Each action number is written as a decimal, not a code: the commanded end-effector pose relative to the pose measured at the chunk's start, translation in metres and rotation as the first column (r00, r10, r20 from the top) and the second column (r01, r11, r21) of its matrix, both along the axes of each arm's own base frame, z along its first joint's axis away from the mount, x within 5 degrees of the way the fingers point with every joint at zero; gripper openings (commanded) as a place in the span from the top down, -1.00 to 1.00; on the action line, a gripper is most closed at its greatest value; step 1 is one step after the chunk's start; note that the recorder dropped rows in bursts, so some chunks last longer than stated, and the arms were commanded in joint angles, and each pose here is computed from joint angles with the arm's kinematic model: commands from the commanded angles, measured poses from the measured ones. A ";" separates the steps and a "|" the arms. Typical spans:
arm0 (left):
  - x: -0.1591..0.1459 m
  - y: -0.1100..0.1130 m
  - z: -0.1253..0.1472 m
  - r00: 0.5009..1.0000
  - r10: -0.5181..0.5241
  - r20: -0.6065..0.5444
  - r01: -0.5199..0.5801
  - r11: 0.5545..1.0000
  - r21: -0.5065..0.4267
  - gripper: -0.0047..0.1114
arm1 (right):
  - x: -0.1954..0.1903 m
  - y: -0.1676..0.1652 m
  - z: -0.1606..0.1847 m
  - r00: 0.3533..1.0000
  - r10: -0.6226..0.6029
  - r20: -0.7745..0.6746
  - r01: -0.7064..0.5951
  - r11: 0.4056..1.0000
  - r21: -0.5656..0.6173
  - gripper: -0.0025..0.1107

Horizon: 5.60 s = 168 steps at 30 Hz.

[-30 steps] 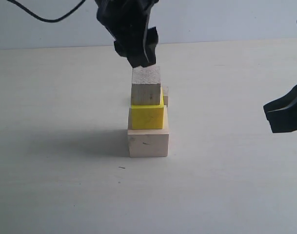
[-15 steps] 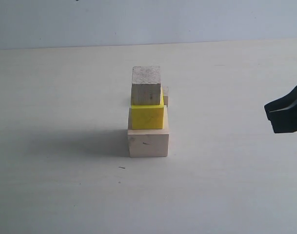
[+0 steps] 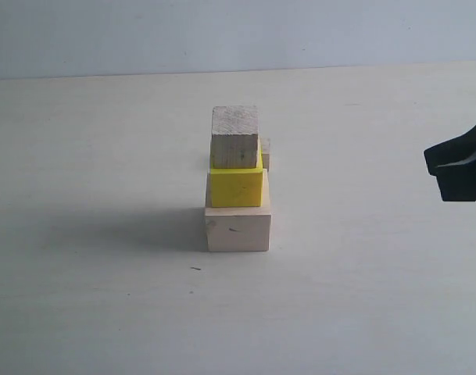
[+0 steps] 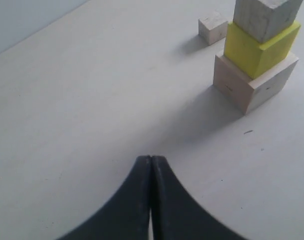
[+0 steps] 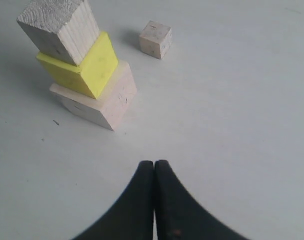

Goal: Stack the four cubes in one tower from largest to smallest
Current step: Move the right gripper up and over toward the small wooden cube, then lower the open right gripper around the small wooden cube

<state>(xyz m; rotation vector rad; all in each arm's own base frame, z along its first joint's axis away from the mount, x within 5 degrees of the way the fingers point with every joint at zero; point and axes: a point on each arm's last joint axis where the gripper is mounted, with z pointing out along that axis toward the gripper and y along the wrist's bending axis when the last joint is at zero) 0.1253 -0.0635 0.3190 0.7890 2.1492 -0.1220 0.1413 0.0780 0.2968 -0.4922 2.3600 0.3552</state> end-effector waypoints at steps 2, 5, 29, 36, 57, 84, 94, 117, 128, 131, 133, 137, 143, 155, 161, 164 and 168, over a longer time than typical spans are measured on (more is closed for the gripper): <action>-0.004 0.002 -0.044 0.998 0.050 0.035 -0.046 0.994 -0.096 0.92 | 0.001 -0.001 -0.004 0.999 0.011 0.034 -0.011 1.000 -0.009 0.96; -0.003 0.001 -0.043 0.996 0.052 0.066 -0.044 0.992 -0.114 0.92 | 0.001 -0.001 -0.010 0.999 0.007 0.036 -0.007 1.000 -0.005 0.96; 0.005 -0.004 -0.049 0.997 0.073 0.005 -0.071 0.986 -0.148 0.92 | 0.003 -0.001 -0.010 0.997 0.015 0.076 -0.014 1.000 -0.010 0.96; 0.004 -0.005 -0.049 0.997 0.077 -0.013 -0.078 0.982 -0.171 0.92 | 0.005 -0.004 -0.009 0.992 0.029 0.120 -0.021 0.997 -0.068 0.96; 0.003 -0.007 -0.051 0.995 0.083 -0.047 -0.091 0.976 -0.200 0.92 | 0.125 0.047 0.000 0.997 -0.066 0.050 0.070 0.993 -0.095 0.96; 0.003 -0.007 -0.051 0.995 0.084 -0.053 -0.093 0.974 -0.204 0.92 | 0.301 0.043 -0.049 0.911 -0.271 -0.312 0.249 0.962 -0.108 0.96; 0.003 -0.007 -0.051 0.995 0.084 -0.055 -0.093 0.975 -0.202 0.92 | 0.325 0.063 -0.089 0.860 -0.239 -0.452 0.271 0.963 0.006 0.69; 0.003 -0.007 -0.051 0.995 0.082 -0.051 -0.091 0.975 -0.201 0.92 | 0.323 0.085 -0.139 0.753 -0.132 -0.645 0.277 0.952 0.128 -0.27; 0.003 -0.007 -0.051 0.995 0.082 -0.050 -0.090 0.975 -0.202 0.92 | 0.319 0.094 -0.141 0.752 -0.118 -0.648 0.249 0.962 0.114 -0.27; 0.003 -0.007 -0.051 0.995 0.082 -0.050 -0.090 0.975 -0.202 0.92 | 0.316 0.101 -0.143 0.771 -0.127 -0.624 0.213 0.975 0.065 -0.27; 0.003 -0.007 -0.051 0.995 0.082 -0.050 -0.090 0.975 -0.202 0.92 | 0.315 0.105 -0.144 0.778 -0.125 -0.616 0.198 0.979 0.052 -0.27; 0.003 -0.007 -0.051 0.995 0.082 -0.050 -0.090 0.975 -0.202 0.92 | 0.313 0.109 -0.144 0.788 -0.125 -0.604 0.182 0.983 0.034 -0.27; 0.003 -0.007 -0.051 0.995 0.082 -0.050 -0.090 0.975 -0.202 0.92 | 0.315 0.104 -0.147 0.788 -0.177 -0.590 0.204 0.979 -0.021 -0.27; 0.003 -0.007 -0.051 0.995 0.082 -0.050 -0.090 0.975 -0.202 0.92 | 0.314 0.110 -0.167 0.749 -0.157 -0.644 0.218 0.976 0.016 -0.27; 0.003 -0.007 -0.051 0.995 0.082 -0.050 -0.090 0.975 -0.202 0.92 | 0.314 0.110 -0.175 0.737 -0.157 -0.657 0.218 0.976 0.011 -0.27; 0.003 -0.007 -0.051 0.995 0.082 -0.050 -0.090 0.975 -0.202 0.92 | 0.314 0.110 -0.177 0.736 -0.159 -0.659 0.217 0.976 0.008 -0.27; 0.003 -0.007 -0.051 0.995 0.082 -0.050 -0.090 0.975 -0.202 0.92 | 0.315 0.107 -0.179 0.742 -0.171 -0.648 0.202 0.979 -0.026 -0.27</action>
